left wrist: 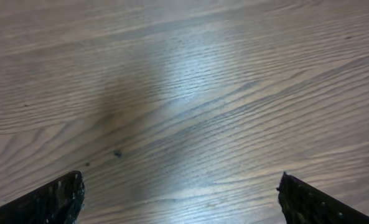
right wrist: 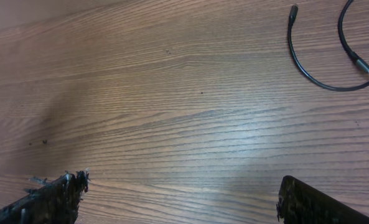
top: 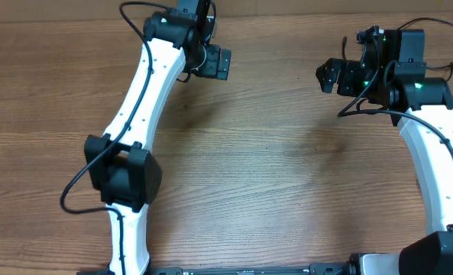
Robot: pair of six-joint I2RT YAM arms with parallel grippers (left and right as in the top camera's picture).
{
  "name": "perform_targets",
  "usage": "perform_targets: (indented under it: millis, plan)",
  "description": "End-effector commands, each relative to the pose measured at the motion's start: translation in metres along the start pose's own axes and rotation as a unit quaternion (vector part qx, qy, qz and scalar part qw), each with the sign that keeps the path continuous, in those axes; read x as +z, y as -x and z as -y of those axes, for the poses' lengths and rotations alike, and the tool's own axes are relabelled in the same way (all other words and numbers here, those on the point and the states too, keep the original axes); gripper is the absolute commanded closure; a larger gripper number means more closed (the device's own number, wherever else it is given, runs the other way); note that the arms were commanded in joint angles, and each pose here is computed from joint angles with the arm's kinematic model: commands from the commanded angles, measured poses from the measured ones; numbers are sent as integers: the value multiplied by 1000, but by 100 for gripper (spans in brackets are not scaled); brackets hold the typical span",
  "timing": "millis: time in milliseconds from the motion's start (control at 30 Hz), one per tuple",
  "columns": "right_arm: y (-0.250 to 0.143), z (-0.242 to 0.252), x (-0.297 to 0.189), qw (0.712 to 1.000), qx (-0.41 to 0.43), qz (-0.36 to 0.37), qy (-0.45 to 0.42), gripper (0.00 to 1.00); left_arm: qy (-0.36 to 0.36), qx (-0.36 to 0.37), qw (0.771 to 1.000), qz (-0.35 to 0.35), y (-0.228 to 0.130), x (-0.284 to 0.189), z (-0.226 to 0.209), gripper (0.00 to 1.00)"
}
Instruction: Untangle cables
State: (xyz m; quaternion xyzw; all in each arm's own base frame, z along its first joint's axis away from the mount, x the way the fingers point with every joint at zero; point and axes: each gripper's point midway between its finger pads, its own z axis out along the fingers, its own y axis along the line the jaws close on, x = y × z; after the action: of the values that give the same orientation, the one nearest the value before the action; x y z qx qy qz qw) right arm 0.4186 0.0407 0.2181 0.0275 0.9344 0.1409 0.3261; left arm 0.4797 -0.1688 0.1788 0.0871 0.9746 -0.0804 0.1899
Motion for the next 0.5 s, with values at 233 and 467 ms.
perform_targets:
  millis: [233,467]
  plan:
    - [2,0,-1,1000,0,4,-2,0,-24,16,975,221,60,-142,20,0]
    - [2,0,-1,1000,0,4,-2,0,-48,68,928,362,76,-207,46,0]
